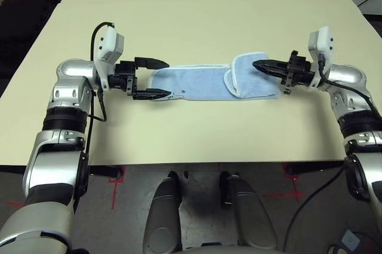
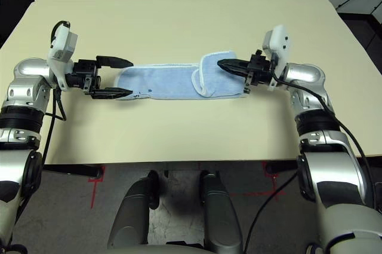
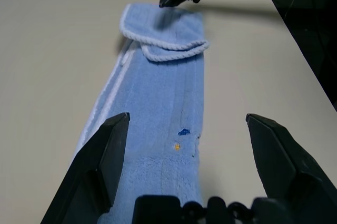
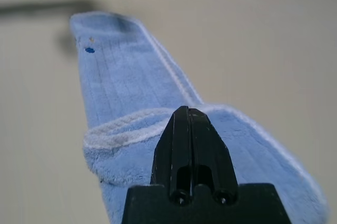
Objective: Fold the towel and set it aside.
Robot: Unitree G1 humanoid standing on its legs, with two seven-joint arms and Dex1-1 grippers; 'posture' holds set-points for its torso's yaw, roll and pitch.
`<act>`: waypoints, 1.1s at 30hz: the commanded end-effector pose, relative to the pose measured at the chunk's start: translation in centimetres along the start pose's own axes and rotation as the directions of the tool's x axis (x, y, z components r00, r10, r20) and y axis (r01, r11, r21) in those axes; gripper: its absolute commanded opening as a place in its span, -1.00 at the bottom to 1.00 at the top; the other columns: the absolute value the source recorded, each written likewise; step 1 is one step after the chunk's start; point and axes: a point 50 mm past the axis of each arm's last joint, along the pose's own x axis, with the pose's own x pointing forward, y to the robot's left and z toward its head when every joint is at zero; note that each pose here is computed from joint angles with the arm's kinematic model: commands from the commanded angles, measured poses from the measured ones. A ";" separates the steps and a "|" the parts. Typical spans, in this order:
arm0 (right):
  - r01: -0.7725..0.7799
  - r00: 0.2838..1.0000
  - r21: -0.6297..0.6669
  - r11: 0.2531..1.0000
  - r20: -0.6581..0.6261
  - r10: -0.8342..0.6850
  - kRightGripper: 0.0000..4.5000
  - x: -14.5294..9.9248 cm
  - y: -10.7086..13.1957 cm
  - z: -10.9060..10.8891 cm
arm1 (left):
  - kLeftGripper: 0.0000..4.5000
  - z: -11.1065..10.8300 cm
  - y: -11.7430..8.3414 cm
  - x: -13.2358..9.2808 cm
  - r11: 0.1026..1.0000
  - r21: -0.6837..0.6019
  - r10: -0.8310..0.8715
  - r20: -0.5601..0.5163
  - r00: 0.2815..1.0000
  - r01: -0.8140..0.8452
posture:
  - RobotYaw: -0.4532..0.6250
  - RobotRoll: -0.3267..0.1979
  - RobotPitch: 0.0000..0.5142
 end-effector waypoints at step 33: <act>0.450 0.879 0.228 0.864 -0.284 -0.383 -0.99 1.3 -0.9 -4.3 | 1.00 -0.3 -0.3 0.0 1.000 -0.020 -0.006 -0.015 1.000 0.006 | -0.13 0.25 -0.07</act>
